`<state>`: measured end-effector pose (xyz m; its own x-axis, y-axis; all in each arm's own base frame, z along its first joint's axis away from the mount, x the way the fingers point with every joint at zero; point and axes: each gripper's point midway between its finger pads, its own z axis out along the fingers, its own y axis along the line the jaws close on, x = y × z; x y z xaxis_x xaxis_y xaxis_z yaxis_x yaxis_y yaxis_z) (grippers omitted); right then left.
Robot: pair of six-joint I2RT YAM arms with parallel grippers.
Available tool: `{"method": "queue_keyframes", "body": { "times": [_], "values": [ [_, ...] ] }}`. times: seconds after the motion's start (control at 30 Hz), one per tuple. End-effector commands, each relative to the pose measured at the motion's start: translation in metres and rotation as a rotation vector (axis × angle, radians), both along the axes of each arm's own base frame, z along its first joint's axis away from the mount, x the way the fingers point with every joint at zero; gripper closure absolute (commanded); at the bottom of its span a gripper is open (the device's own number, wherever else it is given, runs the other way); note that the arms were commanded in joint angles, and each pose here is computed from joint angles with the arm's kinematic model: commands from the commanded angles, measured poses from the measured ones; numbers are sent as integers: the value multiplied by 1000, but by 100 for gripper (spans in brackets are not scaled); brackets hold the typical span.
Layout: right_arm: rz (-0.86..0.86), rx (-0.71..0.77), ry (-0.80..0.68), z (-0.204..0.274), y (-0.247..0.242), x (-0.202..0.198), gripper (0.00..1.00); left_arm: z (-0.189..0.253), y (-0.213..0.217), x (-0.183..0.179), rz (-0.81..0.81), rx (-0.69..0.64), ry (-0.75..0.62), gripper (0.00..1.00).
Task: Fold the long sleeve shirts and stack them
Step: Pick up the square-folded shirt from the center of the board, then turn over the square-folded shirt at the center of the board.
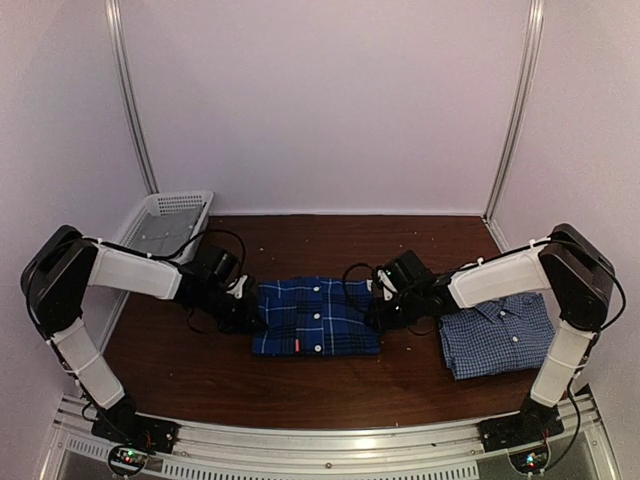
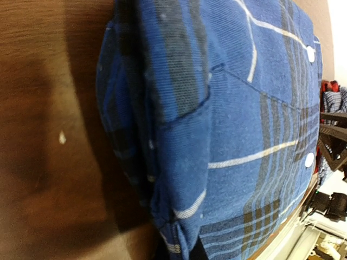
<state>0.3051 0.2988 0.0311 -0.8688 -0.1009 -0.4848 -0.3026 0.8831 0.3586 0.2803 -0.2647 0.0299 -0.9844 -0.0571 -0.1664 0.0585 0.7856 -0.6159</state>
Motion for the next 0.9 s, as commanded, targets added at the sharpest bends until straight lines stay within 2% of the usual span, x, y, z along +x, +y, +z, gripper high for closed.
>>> {"method": "queue_keyframes", "body": {
  "times": [0.0, 0.23, 0.43, 0.67, 0.87],
  "values": [
    [32, -18, -23, 25, 6, -3, 61, 20, 21, -9, -57, 106, -16, 100],
    [79, 24, -74, 59, 36, -3, 60, 51, 48, -6, -88, 172, -69, 100],
    [129, 69, -73, 60, 84, -2, 61, 91, 66, 12, -73, 201, -155, 100],
    [198, 82, -6, 25, 143, -1, 64, 122, 71, 26, -77, 231, -224, 100],
    [223, 139, 41, 7, 193, 3, 65, 172, 65, 48, -69, 206, -344, 100]
  ]
}}
